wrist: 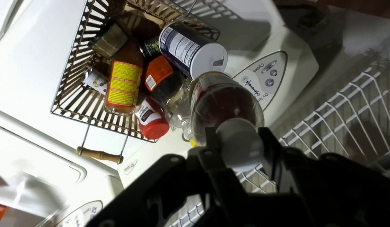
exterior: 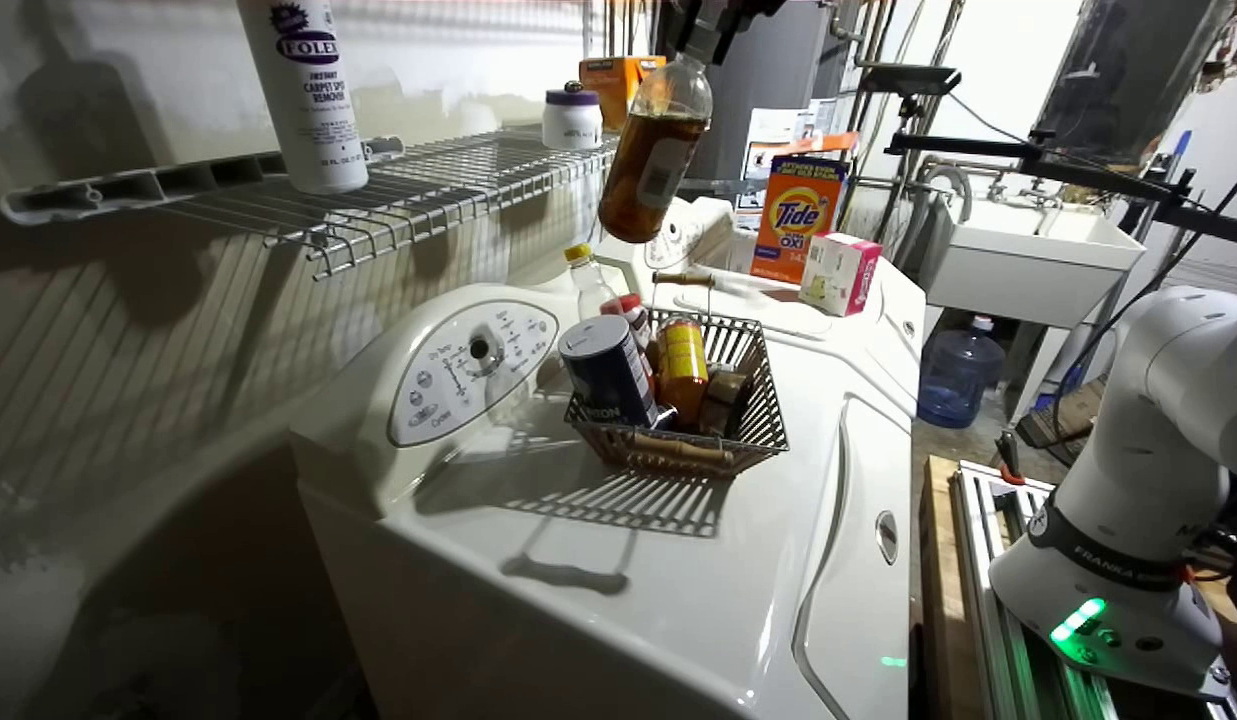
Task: Pick up the bottle with the brown liquid and place it on the rack
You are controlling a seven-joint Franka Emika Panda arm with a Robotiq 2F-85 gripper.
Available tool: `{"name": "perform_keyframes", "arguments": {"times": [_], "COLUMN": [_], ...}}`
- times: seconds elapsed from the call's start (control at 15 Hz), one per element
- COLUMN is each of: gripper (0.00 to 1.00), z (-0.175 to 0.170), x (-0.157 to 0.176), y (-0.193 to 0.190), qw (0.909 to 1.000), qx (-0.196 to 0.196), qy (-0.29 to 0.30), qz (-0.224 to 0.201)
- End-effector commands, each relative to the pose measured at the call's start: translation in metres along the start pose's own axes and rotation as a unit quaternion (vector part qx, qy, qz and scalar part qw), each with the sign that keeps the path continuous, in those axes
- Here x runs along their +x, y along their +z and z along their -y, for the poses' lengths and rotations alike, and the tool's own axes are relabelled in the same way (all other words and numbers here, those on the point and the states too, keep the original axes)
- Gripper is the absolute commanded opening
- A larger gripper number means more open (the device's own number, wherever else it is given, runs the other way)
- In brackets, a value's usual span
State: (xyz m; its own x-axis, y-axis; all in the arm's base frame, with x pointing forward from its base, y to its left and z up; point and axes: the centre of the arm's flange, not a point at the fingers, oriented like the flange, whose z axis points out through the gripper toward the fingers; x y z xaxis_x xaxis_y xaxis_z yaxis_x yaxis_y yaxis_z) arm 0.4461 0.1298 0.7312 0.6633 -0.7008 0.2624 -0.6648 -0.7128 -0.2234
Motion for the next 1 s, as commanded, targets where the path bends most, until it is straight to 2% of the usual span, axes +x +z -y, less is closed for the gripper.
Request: {"name": "perform_keyframes", "arguments": {"times": [0.0, 0.47, 0.93], "gripper": [0.11, 0.11, 0.11], "z": [0.021, 0.054, 0.08], "x": [0.028, 0.074, 0.118], "y": [-0.017, -0.023, -0.015], "qw": [0.9991, 0.9952, 0.9926], "qx": [0.025, 0.038, 0.048], "qy": [-0.035, -0.089, -0.107], "qz": [-0.001, -0.015, -0.034]}}
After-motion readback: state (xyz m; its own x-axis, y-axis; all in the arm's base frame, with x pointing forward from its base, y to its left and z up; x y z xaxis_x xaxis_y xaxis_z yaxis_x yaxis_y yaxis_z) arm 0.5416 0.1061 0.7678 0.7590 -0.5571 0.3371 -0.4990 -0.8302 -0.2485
